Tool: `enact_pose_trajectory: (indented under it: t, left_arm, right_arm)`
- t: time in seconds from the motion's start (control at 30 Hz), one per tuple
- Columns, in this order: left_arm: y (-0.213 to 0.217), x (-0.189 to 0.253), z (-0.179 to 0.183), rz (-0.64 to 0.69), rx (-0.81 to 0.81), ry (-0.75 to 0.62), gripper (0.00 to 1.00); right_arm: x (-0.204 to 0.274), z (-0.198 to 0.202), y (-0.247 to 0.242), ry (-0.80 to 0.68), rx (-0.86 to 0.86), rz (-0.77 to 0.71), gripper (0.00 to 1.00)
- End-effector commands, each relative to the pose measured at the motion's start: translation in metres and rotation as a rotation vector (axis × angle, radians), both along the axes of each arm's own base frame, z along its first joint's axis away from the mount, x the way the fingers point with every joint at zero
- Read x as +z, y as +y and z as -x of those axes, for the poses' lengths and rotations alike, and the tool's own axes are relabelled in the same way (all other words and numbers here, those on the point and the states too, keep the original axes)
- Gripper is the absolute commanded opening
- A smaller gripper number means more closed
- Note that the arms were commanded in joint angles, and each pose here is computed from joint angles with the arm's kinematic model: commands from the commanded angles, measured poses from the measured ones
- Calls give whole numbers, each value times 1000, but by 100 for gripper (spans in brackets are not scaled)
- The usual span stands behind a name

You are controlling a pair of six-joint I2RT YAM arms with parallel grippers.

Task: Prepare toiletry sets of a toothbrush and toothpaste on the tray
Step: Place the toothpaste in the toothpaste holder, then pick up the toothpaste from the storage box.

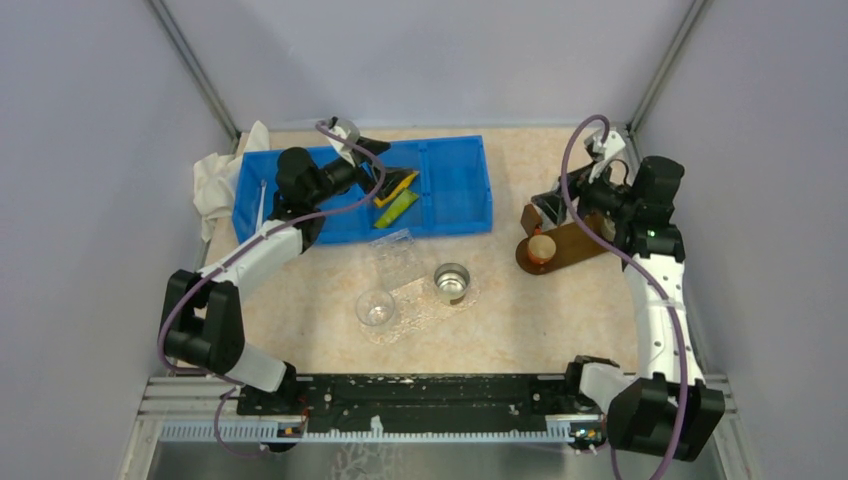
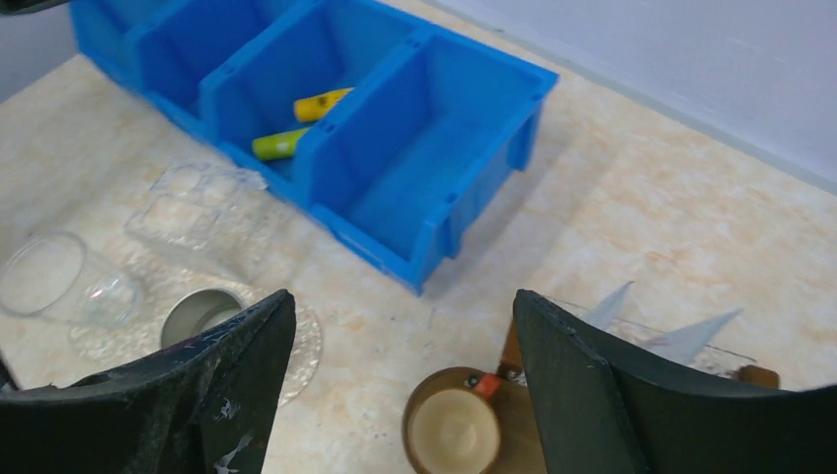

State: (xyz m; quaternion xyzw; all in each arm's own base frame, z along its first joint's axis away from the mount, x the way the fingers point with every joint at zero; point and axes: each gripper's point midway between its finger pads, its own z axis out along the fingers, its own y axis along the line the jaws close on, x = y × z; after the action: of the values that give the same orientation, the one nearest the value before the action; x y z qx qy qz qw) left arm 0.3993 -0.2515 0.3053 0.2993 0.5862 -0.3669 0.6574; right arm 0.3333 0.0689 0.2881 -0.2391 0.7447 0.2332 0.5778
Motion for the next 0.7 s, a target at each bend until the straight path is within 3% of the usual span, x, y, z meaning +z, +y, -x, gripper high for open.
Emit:
enact_pose_trajectory:
  t: [0.0, 0.27, 0.67]
  left_arm:
    - [2, 13, 7, 21, -25, -32, 89]
    - [-1, 13, 7, 26, -43, -1, 88]
    - [2, 2, -7, -4, 4, 50, 86]
  right_arm:
    - [7, 32, 26, -58, 199, -33, 80]
    - [3, 45, 39, -53, 298, -56, 80]
    - [-1, 46, 41, -47, 311, -57, 80]
